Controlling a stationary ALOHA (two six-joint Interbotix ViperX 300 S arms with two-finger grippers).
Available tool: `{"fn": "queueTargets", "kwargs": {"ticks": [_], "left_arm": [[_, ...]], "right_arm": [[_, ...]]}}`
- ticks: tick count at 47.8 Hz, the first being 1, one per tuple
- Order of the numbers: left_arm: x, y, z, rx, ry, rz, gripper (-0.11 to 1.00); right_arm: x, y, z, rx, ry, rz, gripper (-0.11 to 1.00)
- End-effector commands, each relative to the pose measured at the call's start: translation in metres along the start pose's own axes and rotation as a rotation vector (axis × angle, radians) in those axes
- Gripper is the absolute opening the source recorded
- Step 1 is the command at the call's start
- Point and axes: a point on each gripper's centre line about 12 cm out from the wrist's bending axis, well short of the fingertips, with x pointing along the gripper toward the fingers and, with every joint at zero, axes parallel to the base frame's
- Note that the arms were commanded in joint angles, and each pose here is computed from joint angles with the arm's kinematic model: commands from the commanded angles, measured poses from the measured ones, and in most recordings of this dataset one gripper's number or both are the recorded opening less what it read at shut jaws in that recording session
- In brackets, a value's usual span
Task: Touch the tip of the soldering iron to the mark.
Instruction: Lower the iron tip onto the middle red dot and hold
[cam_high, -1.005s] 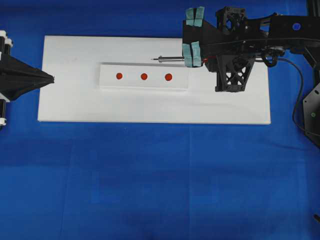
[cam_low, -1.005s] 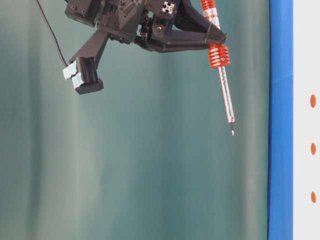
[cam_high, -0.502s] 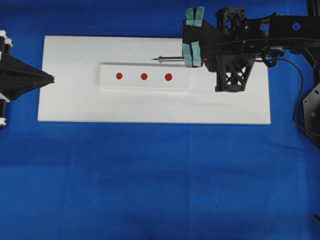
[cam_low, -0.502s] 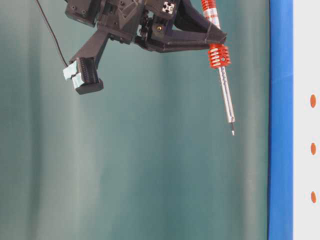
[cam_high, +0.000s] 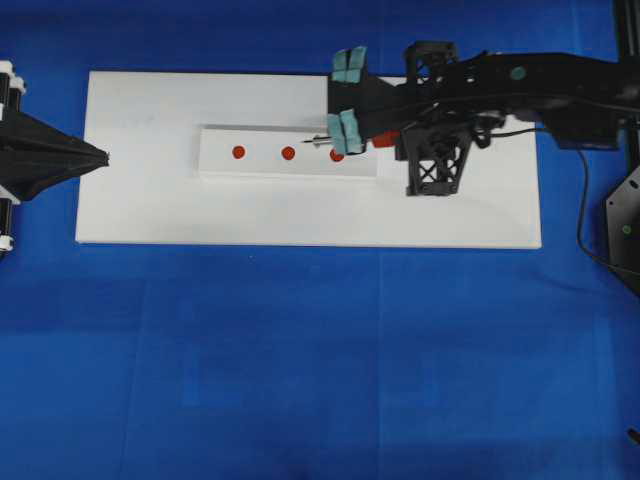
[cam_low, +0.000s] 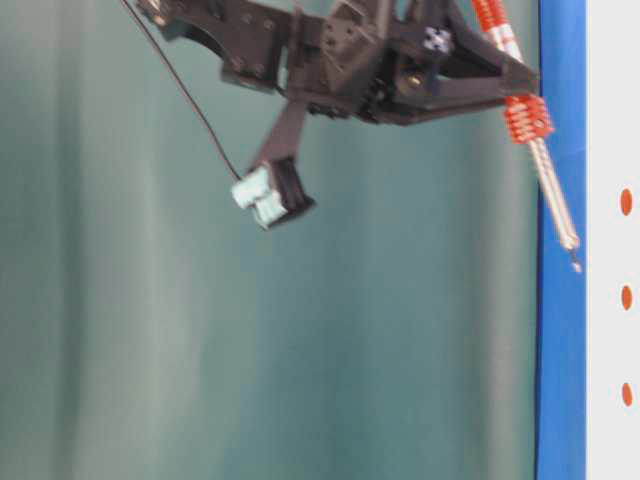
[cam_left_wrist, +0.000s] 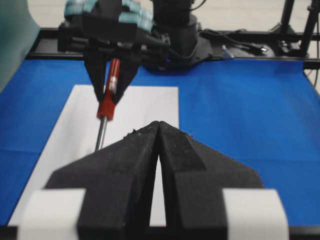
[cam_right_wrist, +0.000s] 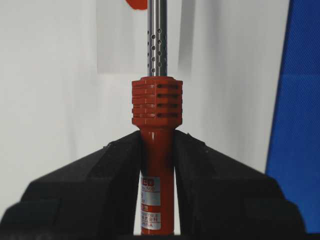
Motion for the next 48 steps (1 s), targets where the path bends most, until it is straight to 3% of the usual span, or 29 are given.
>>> {"fn": "queueTargets", "kwargs": {"ticks": [1,18,48], "left_arm": [[0.002,0.000,0.003,0.002,-0.009,0.002,0.00],[0.002,0.000,0.000,0.005,-0.003,0.001,0.00],[0.001,0.002,0.001,0.007,-0.008,0.012,0.00]], "right_arm": [[-0.004,-0.001,0.012,0.004,-0.044,0.000,0.07],[0.023,0.002,0.018,-0.010,-0.025,0.006,0.07],[0.025,0.003,0.016,-0.011,-0.014,0.008,0.07]]}}
